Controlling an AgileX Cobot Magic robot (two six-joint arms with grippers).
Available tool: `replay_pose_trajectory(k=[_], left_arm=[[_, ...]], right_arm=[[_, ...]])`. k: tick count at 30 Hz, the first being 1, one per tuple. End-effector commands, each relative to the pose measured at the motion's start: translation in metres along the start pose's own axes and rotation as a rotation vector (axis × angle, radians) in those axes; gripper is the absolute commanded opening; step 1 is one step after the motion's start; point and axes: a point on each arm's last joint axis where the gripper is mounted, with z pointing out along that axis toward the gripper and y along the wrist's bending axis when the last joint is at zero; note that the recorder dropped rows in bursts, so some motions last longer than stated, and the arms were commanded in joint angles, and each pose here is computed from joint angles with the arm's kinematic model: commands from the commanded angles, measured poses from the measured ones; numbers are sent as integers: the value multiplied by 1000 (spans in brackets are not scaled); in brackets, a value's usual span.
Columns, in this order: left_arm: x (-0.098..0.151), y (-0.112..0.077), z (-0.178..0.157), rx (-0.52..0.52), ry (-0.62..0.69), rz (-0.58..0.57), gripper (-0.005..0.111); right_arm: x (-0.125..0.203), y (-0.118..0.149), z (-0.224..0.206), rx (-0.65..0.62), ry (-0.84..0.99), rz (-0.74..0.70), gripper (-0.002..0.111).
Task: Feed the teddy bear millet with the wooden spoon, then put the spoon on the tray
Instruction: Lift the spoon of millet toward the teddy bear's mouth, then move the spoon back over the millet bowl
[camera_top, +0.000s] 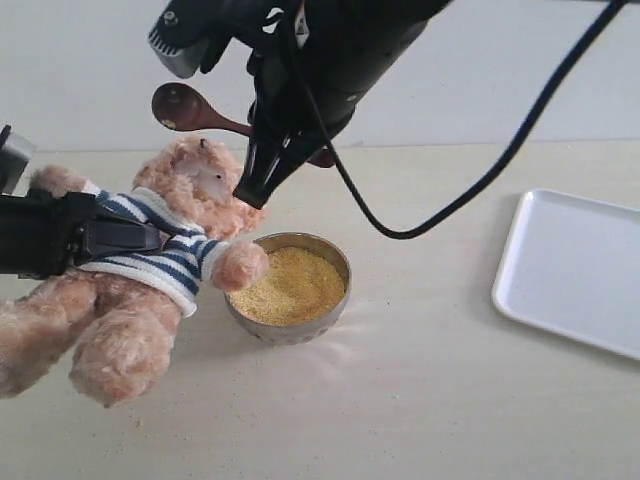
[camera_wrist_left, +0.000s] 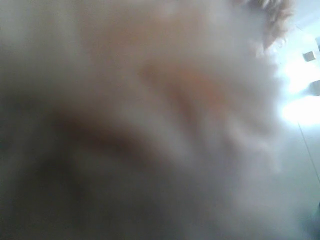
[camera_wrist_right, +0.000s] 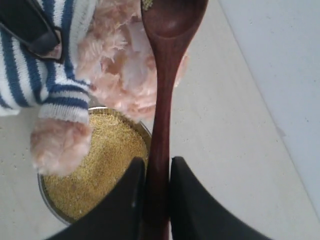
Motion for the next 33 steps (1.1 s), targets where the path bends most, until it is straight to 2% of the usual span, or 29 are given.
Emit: replay_pose_trajectory(k=[1,6,13,18,24,27,33], left_arm=[[0,-7,-1,74,-3,-5,5],[0,-8,-1,85,-2,-5,5],[0,-8,-1,85,-5,-7,5],[0,-8,-1,87,-4,-7,5],[0,-10,-1,100,-2,-7,5],[0,-10,-1,100,-2,-7,5],[1,-10,-2,102,0,-6,5]], right_arm=[[-2,1,23,-16,39,3,0],[7,-1,36,29,130,-57,0],[9,-5,34,69,159,-126,0],[6,4,32,68,188,-234,0],[-6,19,28,183,220,-417,0],[-8,18,27,253,239,-384,0],[-5,16,24,257,265,-352,0]])
